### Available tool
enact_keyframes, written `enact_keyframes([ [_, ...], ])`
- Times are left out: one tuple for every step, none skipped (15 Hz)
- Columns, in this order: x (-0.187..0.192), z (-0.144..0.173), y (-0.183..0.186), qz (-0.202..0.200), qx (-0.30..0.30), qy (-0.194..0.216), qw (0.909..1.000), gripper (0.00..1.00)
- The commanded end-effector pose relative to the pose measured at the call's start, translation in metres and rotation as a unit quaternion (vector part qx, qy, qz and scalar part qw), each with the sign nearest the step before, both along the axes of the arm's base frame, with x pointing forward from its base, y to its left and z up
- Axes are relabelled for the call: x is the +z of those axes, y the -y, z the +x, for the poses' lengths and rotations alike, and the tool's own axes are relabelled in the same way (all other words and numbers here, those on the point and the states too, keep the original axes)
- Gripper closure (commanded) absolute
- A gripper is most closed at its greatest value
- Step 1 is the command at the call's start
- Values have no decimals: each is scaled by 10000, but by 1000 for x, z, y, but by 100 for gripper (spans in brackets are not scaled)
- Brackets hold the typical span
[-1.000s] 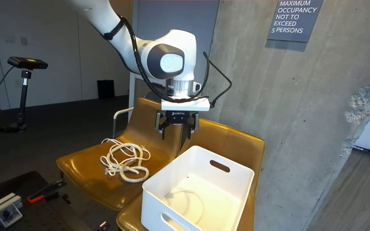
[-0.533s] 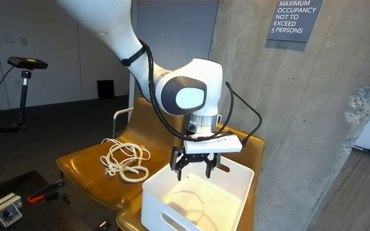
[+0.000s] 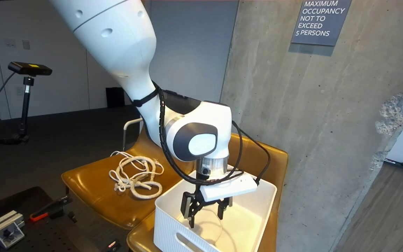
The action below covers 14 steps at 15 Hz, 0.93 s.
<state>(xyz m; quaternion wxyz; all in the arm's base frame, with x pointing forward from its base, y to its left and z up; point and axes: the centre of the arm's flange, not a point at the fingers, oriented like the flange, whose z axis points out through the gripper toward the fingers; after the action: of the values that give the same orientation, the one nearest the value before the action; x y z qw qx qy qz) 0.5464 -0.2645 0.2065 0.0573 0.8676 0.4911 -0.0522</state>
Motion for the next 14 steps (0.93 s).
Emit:
enact_keyframes([
  [-23,6,21,-230,356,-103,9990,0],
  [-28,8,27,-248,361,-153,9989,0],
  [-33,9,30,-259,366,-205,9988,0],
  [-39,10,32,-257,367,-255,9987,0],
  [-47,11,32,-258,382,-291,9985,0],
  [-55,11,30,-247,415,-340,9983,0],
  [-63,11,28,-241,438,-382,9980,0],
  [-71,12,27,-233,459,-434,9977,0],
  [-78,12,26,-225,480,-482,9974,0],
  [-86,12,26,-224,499,-529,9971,0],
  [-94,12,26,-224,511,-583,9967,0],
  [-100,11,27,-234,527,-616,9964,0],
  [-101,12,28,-261,543,-629,9962,0],
  [-107,11,29,-268,544,-643,9961,0],
])
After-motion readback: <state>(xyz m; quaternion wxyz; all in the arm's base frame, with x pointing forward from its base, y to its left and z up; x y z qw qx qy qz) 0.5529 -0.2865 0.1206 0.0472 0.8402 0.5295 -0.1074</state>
